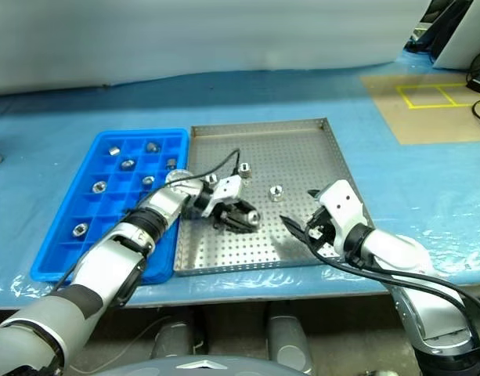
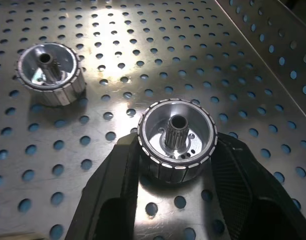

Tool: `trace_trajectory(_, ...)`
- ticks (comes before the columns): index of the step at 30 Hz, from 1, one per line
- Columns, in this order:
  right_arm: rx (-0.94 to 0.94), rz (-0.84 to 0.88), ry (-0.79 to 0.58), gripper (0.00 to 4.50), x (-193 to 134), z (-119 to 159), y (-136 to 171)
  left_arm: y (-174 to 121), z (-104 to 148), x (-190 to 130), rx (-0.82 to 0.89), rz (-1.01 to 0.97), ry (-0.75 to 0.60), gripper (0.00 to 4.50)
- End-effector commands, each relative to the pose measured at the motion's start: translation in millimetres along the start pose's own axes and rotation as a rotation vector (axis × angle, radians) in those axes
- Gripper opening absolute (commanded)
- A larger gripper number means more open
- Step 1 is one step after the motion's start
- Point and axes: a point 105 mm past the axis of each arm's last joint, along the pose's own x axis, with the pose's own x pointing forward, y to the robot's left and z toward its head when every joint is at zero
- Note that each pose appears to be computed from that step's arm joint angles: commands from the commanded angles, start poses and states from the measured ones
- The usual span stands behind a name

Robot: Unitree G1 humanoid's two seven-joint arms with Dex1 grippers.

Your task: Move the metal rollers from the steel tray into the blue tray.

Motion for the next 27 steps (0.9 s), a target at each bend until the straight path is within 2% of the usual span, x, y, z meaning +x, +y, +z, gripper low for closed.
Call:
trace_trajectory(1,-0.046,0.056,-0.072,4.50,7,21,-5,12,39,-17,0.090,0.048,-0.098,2.01)
trace_trajectory(5,-0.093,0.181,-0.132,4.50,26,48,-6,16,58,-50,0.085,0.124,-0.152,2.01)
trace_trajectory(11,-0.161,0.375,-0.203,4.50,62,77,9,9,52,-101,0.063,0.336,-0.124,2.01)
trace_trajectory(17,-0.203,0.588,-0.265,4.50,93,96,37,-27,30,-155,-0.014,0.548,-0.054,2.01)
trace_trajectory(20,-0.267,0.699,-0.258,4.50,104,95,53,-48,19,-172,-0.068,0.626,-0.018,2.01)
trace_trajectory(27,-0.326,0.918,-0.323,4.50,123,114,88,-84,3,-205,-0.168,0.862,0.029,2.01)
